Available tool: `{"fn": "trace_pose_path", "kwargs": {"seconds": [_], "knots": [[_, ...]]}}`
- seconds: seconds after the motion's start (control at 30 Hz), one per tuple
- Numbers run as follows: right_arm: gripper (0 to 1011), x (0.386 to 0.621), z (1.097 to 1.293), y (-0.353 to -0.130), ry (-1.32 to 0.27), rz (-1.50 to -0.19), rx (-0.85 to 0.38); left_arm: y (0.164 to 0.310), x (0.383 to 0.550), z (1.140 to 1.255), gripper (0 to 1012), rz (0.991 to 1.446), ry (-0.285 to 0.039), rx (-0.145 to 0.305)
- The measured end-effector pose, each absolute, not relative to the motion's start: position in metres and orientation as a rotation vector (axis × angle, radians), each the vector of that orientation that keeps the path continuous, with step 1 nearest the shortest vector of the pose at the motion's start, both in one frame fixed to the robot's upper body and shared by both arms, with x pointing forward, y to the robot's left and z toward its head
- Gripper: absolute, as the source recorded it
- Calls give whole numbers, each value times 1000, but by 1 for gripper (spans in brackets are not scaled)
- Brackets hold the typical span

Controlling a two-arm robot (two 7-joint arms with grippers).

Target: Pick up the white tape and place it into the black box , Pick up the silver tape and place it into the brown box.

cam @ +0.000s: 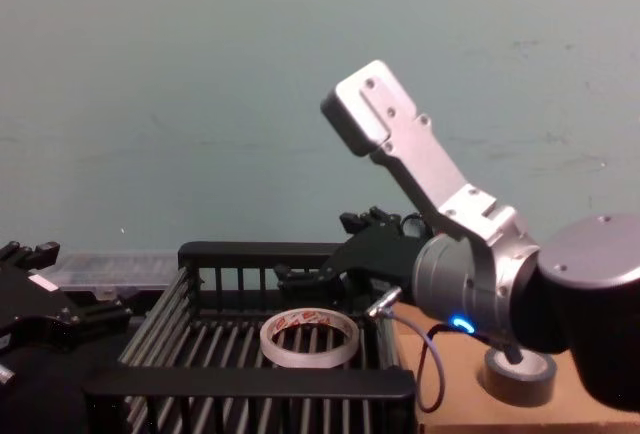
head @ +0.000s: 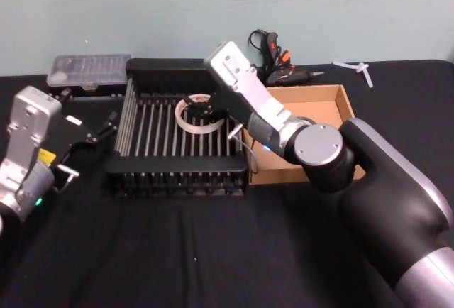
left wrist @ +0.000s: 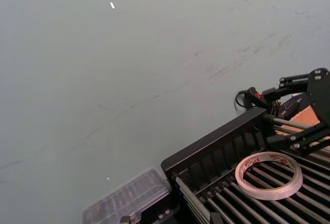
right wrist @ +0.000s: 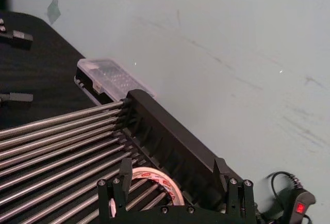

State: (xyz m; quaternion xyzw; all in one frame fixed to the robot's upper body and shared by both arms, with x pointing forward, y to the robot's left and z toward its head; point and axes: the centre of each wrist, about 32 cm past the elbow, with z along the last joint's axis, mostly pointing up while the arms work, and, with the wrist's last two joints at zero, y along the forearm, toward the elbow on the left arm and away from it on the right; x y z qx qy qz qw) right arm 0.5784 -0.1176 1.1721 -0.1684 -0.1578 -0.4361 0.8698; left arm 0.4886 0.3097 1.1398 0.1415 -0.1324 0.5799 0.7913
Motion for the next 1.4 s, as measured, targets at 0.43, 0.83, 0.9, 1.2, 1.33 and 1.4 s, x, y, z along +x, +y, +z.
{"fn": "trace_pose_path", "kwargs": {"seconds": [0.43,0.83,0.9,1.2,1.33,1.4], "knots": [[1002,563,1185,-142,-328,-967,-309,310,489,1140,1001,1248,-285,304],[1002,543,1191,-180,-325,-1077,-283,310,489,1140,1001,1248,-285,305],[1002,539,1190,-187,-320,-1098,-282,310,489,1140,1001,1248,-285,304],[1002,528,1184,-208,-288,-1168,-298,310,489,1140,1001,1248,-285,304],[1002,524,1179,-216,-265,-1197,-313,310,489,1140,1001,1248,-285,304],[1002,522,1176,-220,-251,-1212,-322,310,489,1140,1001,1248,-285,304]]}}
